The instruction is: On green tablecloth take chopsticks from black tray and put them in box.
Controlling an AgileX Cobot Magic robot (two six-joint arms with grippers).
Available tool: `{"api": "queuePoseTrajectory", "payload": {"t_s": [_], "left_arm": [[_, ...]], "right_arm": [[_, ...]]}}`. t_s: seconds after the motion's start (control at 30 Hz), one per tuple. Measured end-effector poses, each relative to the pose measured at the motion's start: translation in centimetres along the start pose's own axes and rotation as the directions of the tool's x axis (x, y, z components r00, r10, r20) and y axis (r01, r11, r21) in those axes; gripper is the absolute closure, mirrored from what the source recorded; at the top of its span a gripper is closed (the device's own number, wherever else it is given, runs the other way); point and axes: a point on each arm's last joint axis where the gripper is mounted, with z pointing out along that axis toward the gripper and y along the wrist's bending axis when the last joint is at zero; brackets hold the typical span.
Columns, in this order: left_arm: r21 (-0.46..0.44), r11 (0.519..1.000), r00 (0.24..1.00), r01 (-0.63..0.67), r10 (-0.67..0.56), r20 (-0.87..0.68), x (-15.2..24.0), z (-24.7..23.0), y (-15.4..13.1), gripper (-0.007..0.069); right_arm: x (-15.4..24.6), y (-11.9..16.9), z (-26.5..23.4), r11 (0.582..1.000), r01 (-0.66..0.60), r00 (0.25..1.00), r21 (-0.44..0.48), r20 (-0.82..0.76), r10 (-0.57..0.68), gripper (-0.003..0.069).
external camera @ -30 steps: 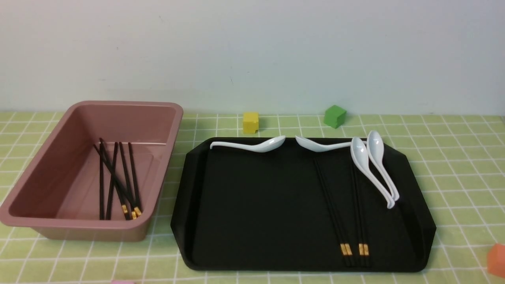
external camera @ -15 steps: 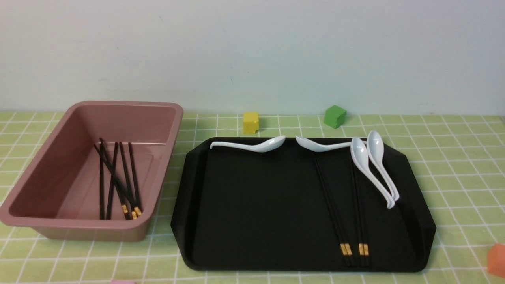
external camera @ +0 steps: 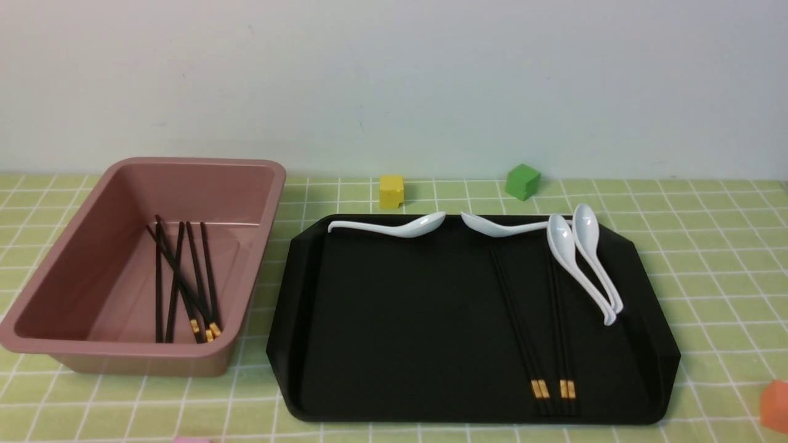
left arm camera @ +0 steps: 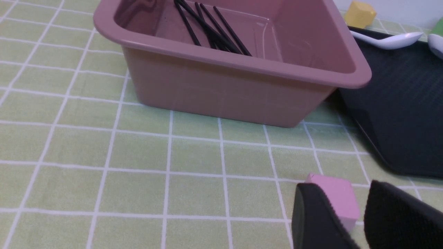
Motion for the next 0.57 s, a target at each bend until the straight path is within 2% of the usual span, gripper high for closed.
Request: {"api": "queuePoseTrajectory", "payload": {"t_s": [0.57], "left_arm": [[0.0, 1.0, 1.0, 0.0, 0.0, 0.001, -0.01, 0.0, 0.0, 0.0387]], "right_arm": [[0.0, -0.01, 0.0, 1.0, 0.003, 1.0, 0.001, 0.0, -0.003, 0.0553]]}}
